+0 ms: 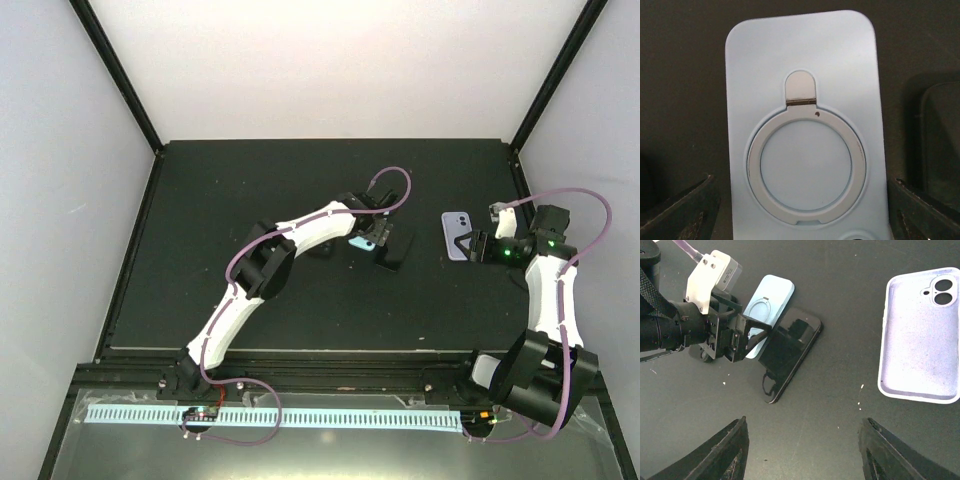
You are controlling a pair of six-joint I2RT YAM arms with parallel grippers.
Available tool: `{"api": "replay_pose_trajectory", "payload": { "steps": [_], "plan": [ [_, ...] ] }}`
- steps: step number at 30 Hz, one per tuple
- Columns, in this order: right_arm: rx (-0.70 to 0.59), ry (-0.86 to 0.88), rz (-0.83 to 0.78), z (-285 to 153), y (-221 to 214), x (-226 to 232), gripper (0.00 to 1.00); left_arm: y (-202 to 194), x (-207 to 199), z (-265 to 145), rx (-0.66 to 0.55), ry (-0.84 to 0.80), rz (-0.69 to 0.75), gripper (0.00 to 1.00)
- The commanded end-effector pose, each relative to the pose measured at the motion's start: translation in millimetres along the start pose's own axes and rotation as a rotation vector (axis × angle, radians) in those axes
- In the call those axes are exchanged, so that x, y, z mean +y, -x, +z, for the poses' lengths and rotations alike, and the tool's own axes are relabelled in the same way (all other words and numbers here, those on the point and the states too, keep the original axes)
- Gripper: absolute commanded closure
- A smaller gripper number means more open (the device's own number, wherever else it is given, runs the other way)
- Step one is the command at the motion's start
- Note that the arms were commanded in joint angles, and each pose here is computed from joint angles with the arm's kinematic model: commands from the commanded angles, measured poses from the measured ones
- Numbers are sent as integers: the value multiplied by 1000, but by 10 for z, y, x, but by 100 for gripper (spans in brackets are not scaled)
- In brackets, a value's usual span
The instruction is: Take the phone out of the phone case
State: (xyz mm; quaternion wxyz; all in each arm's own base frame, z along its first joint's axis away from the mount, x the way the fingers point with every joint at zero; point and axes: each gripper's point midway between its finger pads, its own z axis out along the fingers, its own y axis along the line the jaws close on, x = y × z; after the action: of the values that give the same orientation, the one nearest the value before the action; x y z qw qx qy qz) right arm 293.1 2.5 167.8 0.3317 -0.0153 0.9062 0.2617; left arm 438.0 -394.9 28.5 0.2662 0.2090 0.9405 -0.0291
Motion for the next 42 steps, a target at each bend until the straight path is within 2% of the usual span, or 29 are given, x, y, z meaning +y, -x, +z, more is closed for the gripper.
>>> {"api": "replay_pose_trajectory", "payload": {
  "steps": [1, 5, 9, 18, 23, 30, 36, 42],
  "plan": [
    [-11, 18, -16, -41, 90, 38, 39, -312, 613, 71, 141, 157, -27, 10],
    [-16, 19, -19, -48, 94, 47, 39, -370, 516, 32, 133, 37, 8, 11],
    [-13, 21, -16, -41, 89, 47, 39, -407, 349, 41, 176, -57, 70, 7],
    [-16, 16, -22, -46, 85, 44, 39, -470, 414, 67, 212, -18, 118, 6],
    [-13, 29, -26, -45, 82, 62, 39, -586, 453, 65, 260, -6, 161, 12],
    [-24, 73, -60, -88, 106, 175, 38, -821, 331, -186, 366, -105, 144, 36],
    [-79, 70, -134, -226, 192, 304, 39, -1107, 317, -767, 322, -123, 132, 39],
    [-173, 193, -282, -414, 162, 726, 39, -1904, 302, -1103, 364, -210, 89, 40]
  ]
}}
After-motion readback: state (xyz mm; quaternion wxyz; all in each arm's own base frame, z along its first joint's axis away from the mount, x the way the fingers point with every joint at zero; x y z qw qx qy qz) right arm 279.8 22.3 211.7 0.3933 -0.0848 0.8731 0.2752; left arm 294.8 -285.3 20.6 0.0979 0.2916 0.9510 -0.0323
